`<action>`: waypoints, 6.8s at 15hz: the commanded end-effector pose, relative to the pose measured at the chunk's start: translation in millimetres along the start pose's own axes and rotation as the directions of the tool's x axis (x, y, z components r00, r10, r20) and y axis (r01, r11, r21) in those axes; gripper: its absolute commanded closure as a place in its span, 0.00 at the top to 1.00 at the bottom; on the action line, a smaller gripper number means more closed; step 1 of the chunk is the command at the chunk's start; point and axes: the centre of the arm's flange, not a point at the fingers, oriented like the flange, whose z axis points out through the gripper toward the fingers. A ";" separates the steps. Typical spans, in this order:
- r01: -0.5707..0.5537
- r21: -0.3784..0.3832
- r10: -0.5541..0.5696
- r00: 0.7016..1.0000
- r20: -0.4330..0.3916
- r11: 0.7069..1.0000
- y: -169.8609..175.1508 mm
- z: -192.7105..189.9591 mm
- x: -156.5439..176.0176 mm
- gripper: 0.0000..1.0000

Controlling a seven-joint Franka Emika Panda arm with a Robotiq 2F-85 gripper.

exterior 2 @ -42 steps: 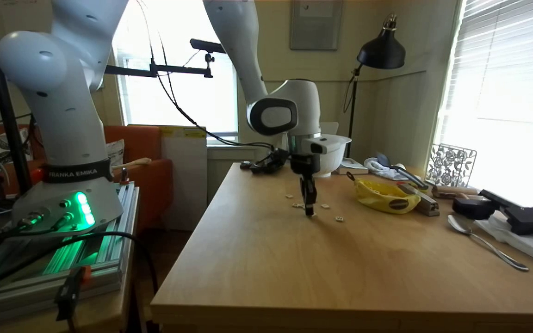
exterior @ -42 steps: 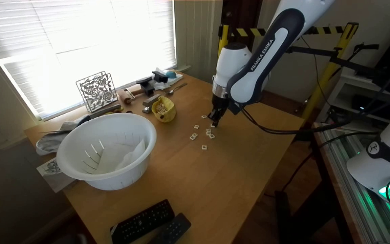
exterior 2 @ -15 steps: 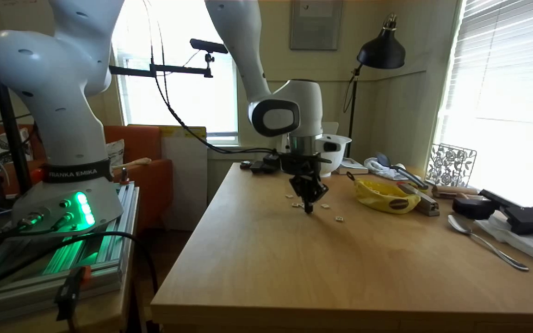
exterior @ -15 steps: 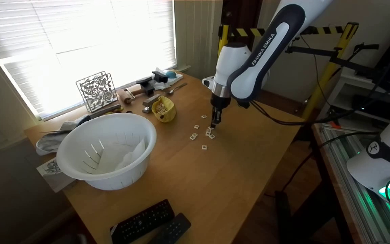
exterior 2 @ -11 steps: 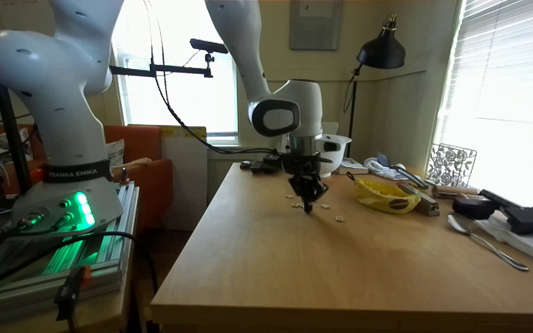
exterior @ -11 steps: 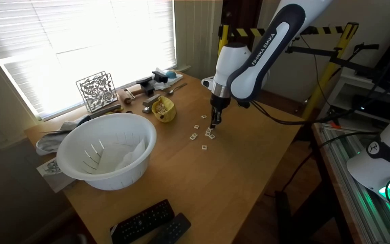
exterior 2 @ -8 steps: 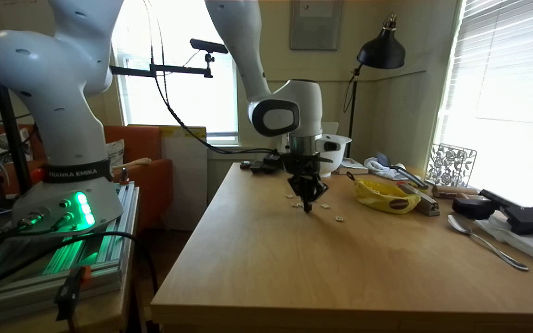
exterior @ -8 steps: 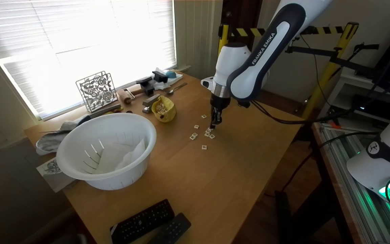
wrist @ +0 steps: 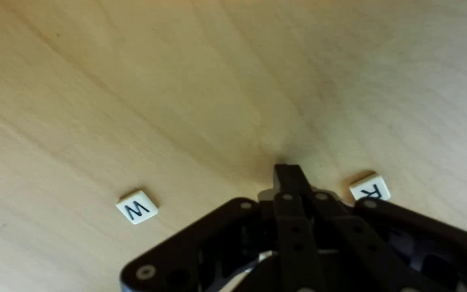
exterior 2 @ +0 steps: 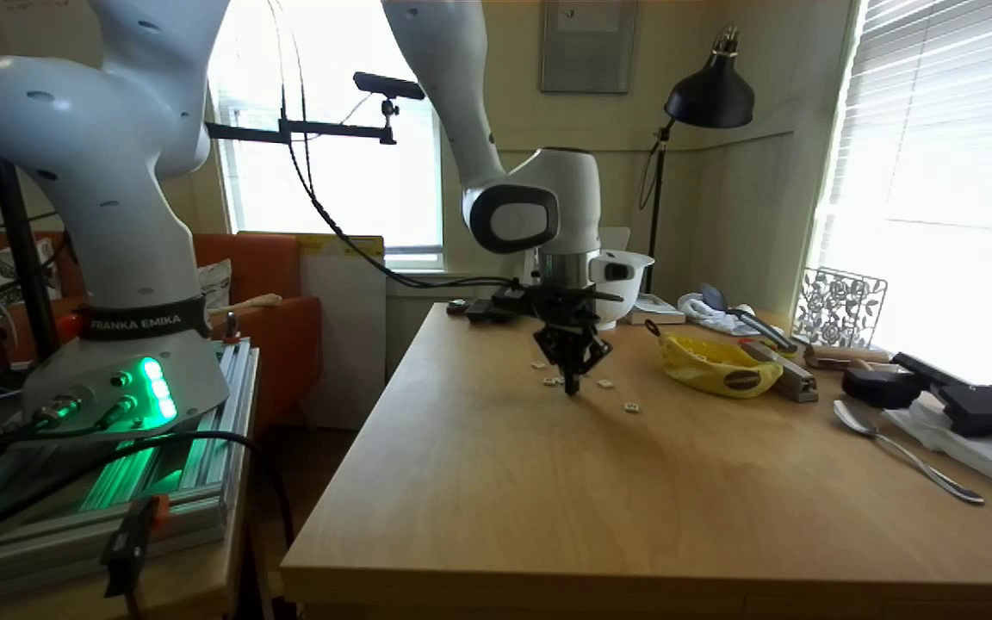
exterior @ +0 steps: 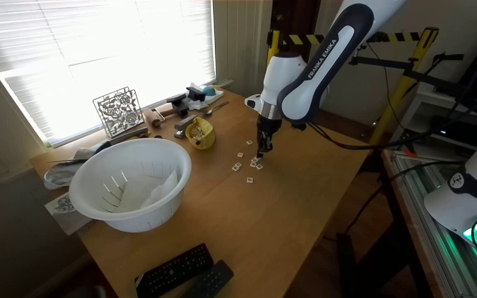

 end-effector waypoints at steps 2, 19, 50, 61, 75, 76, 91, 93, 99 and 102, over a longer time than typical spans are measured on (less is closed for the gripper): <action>0.045 0.040 -0.044 0.999 -0.024 0.998 0.0 -22.0 4.1 0.00; 0.302 0.099 -0.302 0.953 -0.010 0.948 -40.8 -32.9 -1.9 0.00; 0.251 0.064 -0.252 0.968 0.009 0.966 -44.6 5.2 -2.0 0.00; 0.136 0.048 -0.139 0.989 0.048 0.989 -62.1 6.3 5.5 0.00; -0.055 0.001 0.055 0.995 0.079 0.998 -76.2 11.0 15.3 0.00; -0.069 -0.005 0.069 0.994 0.080 0.998 -76.5 11.6 16.2 0.00; -0.277 -0.071 0.282 0.957 0.074 0.958 -78.7 16.1 27.9 0.00; -0.305 -0.074 0.310 0.948 0.068 0.949 -78.7 16.9 30.0 0.00; -0.371 -0.081 0.376 0.925 0.056 0.925 -79.7 18.9 36.6 0.00; -0.403 -0.091 0.408 0.911 0.056 0.911 -79.8 20.0 38.5 0.00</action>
